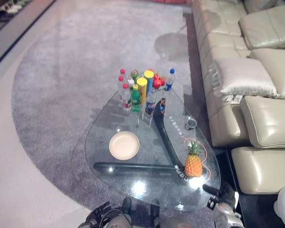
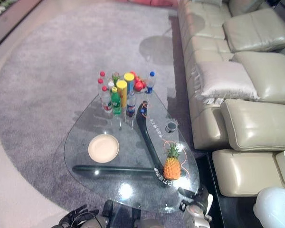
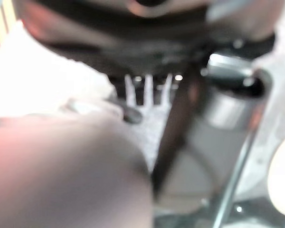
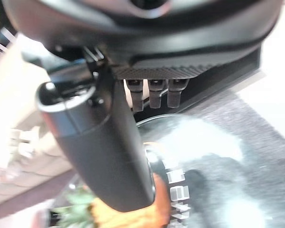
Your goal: Pick up the fruit to the plate
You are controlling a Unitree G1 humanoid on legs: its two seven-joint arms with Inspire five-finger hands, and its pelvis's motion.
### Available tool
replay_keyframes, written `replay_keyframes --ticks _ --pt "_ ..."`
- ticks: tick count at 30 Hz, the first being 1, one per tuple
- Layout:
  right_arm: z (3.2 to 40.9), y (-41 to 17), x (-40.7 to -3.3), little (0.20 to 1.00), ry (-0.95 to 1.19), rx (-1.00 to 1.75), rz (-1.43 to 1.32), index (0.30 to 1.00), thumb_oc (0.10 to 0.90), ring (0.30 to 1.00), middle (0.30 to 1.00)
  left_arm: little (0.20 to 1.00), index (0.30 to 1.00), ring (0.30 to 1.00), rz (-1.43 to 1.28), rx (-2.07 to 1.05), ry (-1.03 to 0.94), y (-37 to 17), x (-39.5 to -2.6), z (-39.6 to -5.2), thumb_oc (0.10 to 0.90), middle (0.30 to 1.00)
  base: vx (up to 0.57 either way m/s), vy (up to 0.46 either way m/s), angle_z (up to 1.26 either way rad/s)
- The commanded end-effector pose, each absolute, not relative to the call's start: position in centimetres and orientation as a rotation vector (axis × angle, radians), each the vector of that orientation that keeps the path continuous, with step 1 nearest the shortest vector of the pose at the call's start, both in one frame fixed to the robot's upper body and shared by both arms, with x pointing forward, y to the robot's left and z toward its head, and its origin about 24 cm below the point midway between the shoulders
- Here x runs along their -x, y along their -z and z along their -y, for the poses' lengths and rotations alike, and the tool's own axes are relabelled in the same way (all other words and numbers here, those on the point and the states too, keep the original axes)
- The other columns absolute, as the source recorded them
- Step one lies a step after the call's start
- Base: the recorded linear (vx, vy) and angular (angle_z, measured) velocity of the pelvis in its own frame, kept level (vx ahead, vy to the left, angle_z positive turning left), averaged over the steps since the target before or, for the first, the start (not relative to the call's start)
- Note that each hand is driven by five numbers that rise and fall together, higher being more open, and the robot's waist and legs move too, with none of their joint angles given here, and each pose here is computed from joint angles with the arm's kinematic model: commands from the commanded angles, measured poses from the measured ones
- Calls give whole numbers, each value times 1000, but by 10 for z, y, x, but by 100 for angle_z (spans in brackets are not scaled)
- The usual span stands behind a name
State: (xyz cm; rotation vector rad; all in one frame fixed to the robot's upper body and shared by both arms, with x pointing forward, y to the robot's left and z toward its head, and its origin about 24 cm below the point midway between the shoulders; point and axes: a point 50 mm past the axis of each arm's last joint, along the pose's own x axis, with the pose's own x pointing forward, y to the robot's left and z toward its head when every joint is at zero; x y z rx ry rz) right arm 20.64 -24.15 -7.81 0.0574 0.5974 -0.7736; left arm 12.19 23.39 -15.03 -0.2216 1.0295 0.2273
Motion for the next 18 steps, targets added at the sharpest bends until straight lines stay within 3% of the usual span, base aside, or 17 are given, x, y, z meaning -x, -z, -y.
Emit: replay_keyframes --ticks 1,8,18 --pt "270 26 -228 900 872 14 -318 900 800 900 900 900 900 900 -1057 198 -233 152 -113 -239 800 900 -66 33 2" --pt "275 -22 -251 900 898 -14 -103 900 800 900 900 900 900 900 -1001 238 -217 148 -126 -229 800 900 -58 47 -1" --pt "259 -62 -289 900 905 -72 -1 900 800 900 900 900 900 900 -921 267 -182 140 -150 -221 800 900 -53 38 -1"
